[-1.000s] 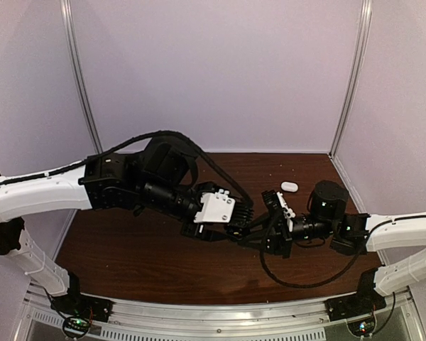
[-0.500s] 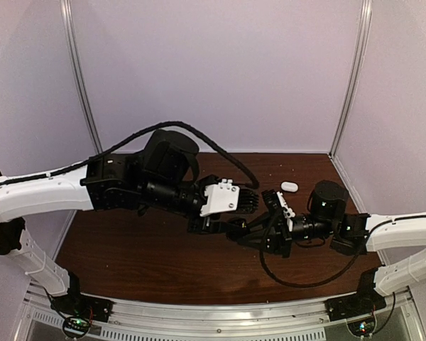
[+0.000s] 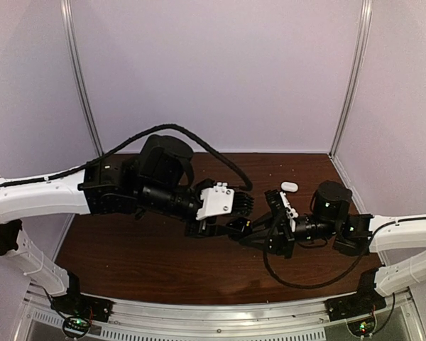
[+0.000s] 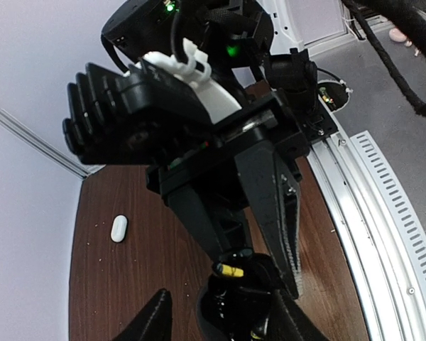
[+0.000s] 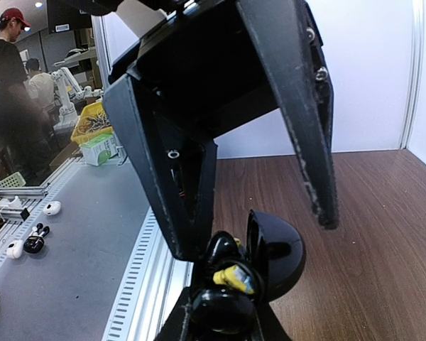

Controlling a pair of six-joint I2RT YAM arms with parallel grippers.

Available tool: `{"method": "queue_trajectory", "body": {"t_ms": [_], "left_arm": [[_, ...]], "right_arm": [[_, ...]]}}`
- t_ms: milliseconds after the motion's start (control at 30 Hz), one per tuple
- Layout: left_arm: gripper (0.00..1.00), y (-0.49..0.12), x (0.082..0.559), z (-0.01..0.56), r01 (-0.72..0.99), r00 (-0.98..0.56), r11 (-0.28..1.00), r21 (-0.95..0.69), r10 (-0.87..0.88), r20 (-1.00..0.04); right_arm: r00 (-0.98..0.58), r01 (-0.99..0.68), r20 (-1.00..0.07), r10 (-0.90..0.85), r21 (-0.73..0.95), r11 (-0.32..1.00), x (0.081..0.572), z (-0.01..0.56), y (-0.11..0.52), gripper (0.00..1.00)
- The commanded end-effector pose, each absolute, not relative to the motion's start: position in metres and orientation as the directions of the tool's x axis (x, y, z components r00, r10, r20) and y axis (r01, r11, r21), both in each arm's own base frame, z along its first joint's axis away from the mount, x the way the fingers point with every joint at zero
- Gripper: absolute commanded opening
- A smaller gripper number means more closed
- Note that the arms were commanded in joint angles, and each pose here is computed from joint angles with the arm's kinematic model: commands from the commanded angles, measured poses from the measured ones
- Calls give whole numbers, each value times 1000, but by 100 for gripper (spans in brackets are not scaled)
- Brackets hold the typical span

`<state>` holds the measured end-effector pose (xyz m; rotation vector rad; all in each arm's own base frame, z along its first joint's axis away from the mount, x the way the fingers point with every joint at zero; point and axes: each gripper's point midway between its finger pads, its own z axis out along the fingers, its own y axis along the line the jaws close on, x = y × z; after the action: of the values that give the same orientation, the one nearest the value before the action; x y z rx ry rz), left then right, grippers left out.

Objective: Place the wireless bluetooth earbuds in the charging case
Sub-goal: Adjust the right earbud in the right side groove of the charging case.

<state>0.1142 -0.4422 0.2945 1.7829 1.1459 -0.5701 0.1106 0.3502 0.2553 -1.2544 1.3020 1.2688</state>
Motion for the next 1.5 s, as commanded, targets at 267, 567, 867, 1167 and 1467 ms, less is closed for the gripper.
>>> {"method": "queue_trajectory", "body": {"t_ms": [267, 567, 867, 1167, 1467], "left_arm": [[46, -429, 89, 312, 808, 589, -289, 514, 350, -728], [39, -437, 89, 305, 765, 642, -342, 545, 340, -687], [36, -442, 92, 294, 755, 653, -370, 541, 363, -664], [26, -437, 87, 289, 771, 633, -393, 501, 380, -675], [21, -430, 82, 289, 789, 607, -399, 466, 392, -691]], "right_arm": [[-82, -988, -992, -93, 93, -120, 102, 259, 357, 0], [-107, -973, -983, -150, 135, -190, 92, 248, 365, 0], [-87, -971, -982, -167, 121, -206, 89, 246, 369, 0], [-76, -977, -986, -150, 104, -185, 91, 252, 366, 0], [-81, -980, -989, -127, 102, -173, 95, 258, 364, 0]]}}
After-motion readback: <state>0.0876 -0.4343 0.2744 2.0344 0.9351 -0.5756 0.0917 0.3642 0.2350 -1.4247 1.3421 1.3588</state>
